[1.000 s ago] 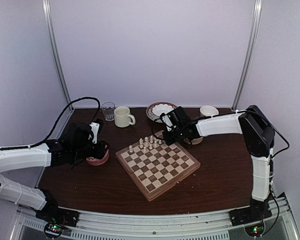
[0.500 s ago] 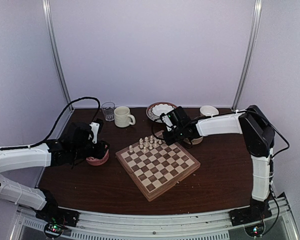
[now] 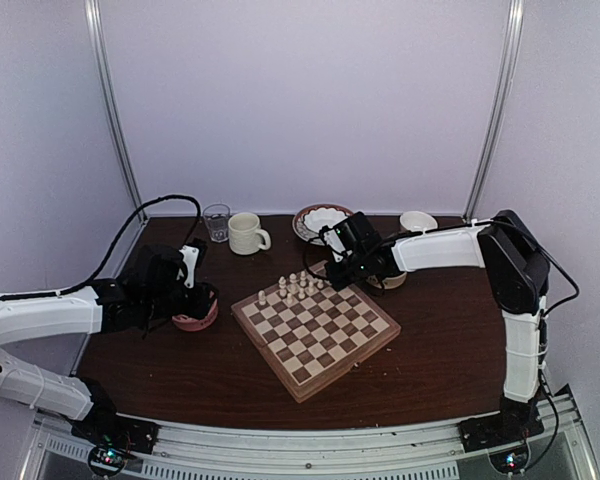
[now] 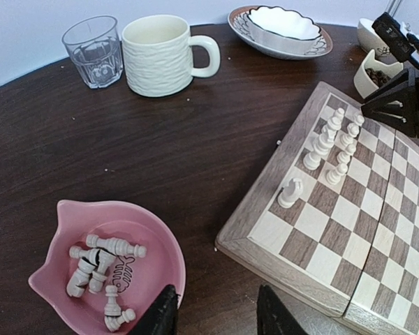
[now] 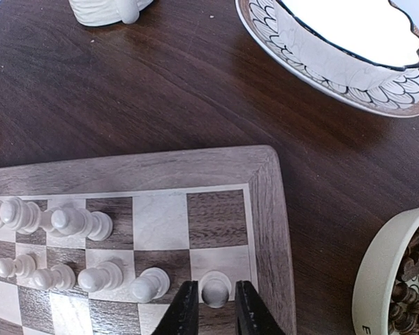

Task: Set up the chess pieces on the board
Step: Place the pawn on a2.

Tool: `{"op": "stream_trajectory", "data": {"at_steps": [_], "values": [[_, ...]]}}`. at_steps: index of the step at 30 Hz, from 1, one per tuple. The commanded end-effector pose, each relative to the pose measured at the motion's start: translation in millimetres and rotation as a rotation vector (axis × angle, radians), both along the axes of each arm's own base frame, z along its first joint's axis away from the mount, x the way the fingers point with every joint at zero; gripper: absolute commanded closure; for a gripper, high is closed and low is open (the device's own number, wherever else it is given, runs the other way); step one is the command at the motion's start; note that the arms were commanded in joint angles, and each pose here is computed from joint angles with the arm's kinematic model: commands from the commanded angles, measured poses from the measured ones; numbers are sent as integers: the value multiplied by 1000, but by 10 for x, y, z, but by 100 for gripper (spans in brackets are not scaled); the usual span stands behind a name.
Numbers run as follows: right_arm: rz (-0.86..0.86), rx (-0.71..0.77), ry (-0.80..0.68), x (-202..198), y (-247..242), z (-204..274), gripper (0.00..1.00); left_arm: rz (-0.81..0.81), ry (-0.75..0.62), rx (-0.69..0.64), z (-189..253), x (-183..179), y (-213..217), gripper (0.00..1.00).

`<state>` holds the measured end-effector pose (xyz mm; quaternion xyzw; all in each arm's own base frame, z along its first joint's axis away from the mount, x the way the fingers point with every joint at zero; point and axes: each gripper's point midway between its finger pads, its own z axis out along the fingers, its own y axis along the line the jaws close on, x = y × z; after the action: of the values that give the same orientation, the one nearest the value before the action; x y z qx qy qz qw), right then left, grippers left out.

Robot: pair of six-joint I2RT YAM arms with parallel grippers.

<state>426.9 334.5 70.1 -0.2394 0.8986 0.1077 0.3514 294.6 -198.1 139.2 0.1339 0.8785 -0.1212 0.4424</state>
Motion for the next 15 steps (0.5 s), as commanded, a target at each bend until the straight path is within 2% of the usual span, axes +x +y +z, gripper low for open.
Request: {"op": "stream_trajectory", "data": {"at_steps": [1,15], "values": [[-11,-10,-9,69,6,-15,79,18,-32,-25,155,78,-33,60],[-24,-38,-26,143,-5,-40,82,21,-30,-22,151,78,-25,60]]}}
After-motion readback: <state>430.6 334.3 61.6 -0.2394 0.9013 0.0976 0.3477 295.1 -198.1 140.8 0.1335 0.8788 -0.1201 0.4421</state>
